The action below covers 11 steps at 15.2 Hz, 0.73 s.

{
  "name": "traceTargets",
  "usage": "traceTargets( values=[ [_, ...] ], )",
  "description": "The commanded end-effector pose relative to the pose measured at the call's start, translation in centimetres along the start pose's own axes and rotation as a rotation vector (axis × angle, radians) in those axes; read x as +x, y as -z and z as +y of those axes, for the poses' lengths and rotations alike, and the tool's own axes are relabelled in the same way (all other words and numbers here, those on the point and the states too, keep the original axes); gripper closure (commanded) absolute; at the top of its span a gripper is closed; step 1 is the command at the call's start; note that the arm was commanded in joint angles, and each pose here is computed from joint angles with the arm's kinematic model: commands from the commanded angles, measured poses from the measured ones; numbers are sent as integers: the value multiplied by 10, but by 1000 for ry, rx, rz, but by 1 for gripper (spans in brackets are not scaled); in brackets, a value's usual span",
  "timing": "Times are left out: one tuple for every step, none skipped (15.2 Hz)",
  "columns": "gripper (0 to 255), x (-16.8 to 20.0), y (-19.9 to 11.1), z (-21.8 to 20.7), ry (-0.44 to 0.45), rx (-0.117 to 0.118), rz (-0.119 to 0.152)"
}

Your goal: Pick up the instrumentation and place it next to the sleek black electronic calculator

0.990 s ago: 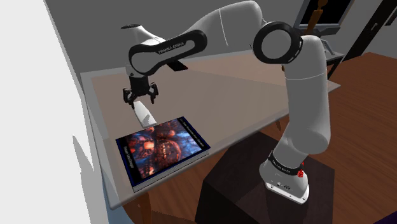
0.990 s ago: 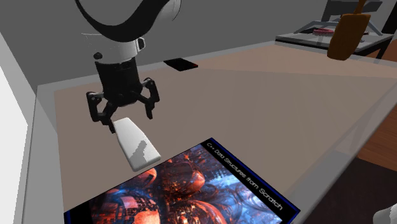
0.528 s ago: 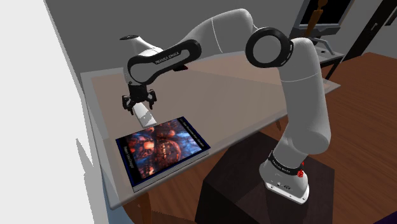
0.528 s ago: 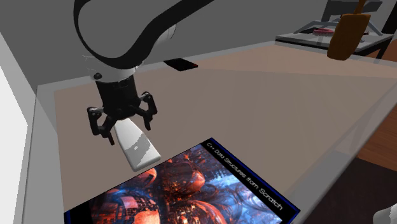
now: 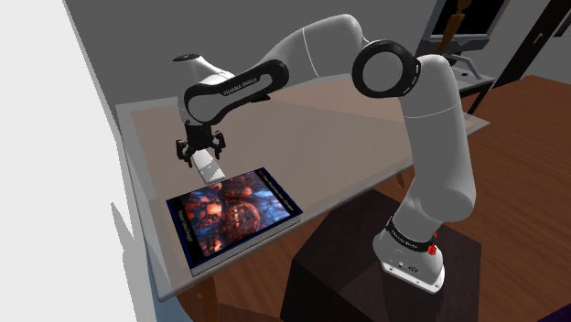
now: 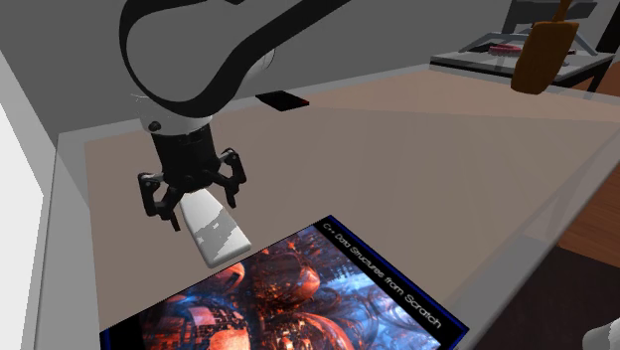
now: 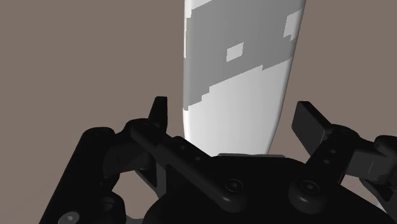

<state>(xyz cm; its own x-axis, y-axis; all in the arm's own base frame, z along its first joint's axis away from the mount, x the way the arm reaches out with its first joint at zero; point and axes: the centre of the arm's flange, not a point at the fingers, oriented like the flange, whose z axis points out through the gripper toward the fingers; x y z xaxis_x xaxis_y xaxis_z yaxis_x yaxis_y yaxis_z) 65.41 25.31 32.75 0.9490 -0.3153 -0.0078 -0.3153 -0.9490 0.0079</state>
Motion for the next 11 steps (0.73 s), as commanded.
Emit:
traceTargets(
  values=[
    [0,0,0,0,0,0,0],
    [255,0,0,0,0,0,0],
    [255,0,0,0,0,0,0],
    [255,0,0,0,0,0,0],
    [255,0,0,0,0,0,0],
    [255,0,0,0,0,0,0],
    [255,0,0,0,0,0,0],
    [255,0,0,0,0,0,0],
    [255,0,0,0,0,0,0],
    [255,0,0,0,0,0,0],
    [255,0,0,0,0,0,0]
  ],
)
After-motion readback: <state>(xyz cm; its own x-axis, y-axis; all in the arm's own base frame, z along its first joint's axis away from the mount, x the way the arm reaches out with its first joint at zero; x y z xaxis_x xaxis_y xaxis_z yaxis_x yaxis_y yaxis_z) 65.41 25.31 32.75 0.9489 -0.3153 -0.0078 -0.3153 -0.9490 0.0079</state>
